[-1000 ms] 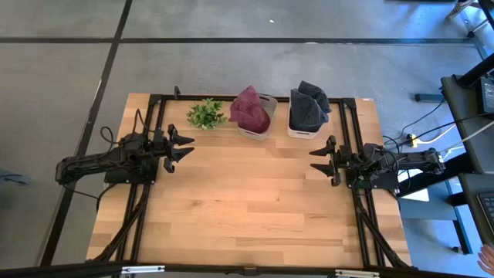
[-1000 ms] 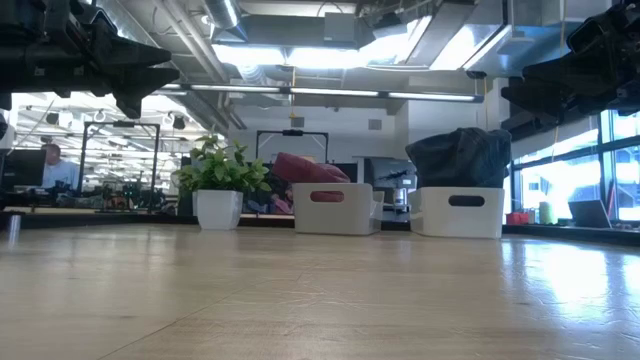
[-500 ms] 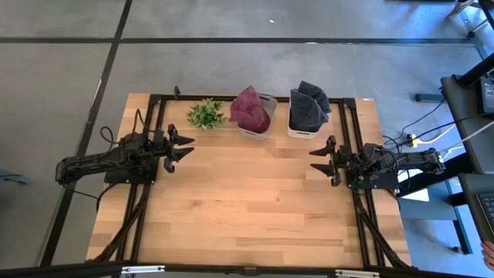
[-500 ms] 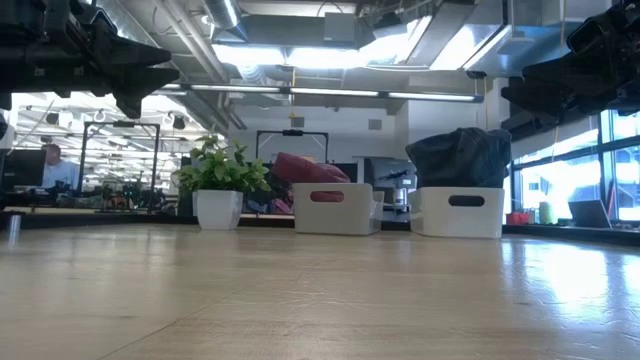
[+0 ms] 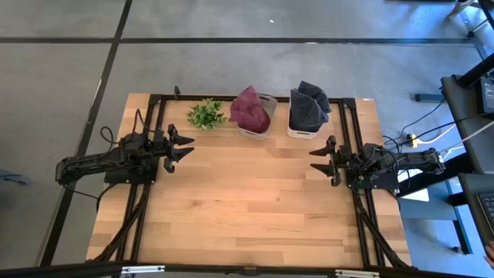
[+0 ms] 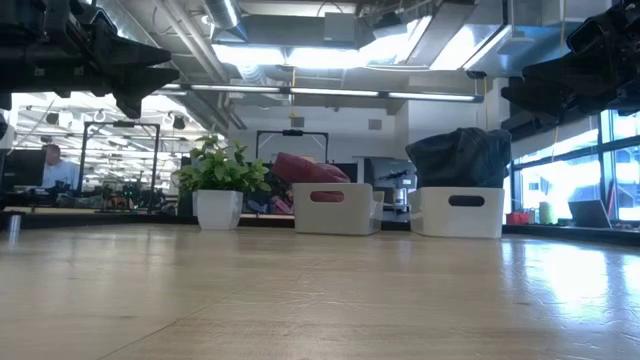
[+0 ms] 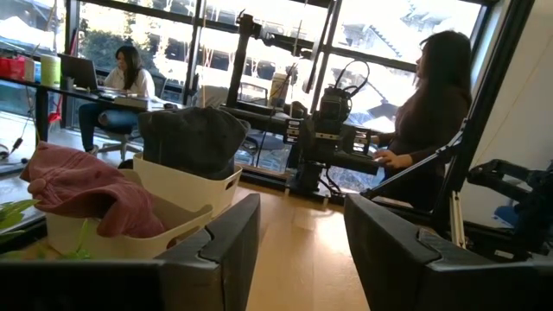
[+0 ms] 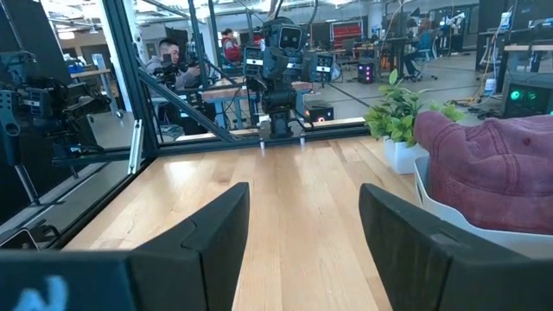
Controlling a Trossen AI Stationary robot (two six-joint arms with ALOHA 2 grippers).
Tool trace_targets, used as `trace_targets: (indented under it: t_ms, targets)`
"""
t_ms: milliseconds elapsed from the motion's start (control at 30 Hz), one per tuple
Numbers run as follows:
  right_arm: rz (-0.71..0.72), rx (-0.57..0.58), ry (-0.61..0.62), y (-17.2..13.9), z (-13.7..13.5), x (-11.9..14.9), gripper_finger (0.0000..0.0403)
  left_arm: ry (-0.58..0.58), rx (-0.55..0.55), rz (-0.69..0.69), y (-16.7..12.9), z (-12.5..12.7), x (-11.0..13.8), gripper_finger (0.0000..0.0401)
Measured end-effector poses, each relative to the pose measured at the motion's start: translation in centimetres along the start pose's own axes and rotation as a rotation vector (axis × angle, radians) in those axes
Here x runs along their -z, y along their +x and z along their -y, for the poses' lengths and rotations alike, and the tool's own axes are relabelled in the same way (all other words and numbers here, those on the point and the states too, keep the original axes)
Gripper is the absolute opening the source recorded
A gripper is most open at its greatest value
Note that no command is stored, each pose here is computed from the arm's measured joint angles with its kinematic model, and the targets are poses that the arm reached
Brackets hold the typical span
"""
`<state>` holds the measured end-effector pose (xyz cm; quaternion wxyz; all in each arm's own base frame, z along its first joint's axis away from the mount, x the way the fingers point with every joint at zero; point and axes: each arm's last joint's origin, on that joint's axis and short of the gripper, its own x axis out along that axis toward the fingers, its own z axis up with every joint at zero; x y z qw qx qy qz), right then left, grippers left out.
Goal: Pick & Place hat
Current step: Return to Home Position
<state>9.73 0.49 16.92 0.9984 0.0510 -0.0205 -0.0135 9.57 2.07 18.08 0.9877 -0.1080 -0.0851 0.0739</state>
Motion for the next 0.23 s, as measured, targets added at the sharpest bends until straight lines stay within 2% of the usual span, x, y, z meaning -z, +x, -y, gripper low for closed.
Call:
trace_targets:
  t_ms: [233]
  targets:
    - [0.0,-0.001,-0.003,0.0,0.0,0.0,0.022,0.0,0.0,0.0,0.0,0.0,0.0,0.0165]
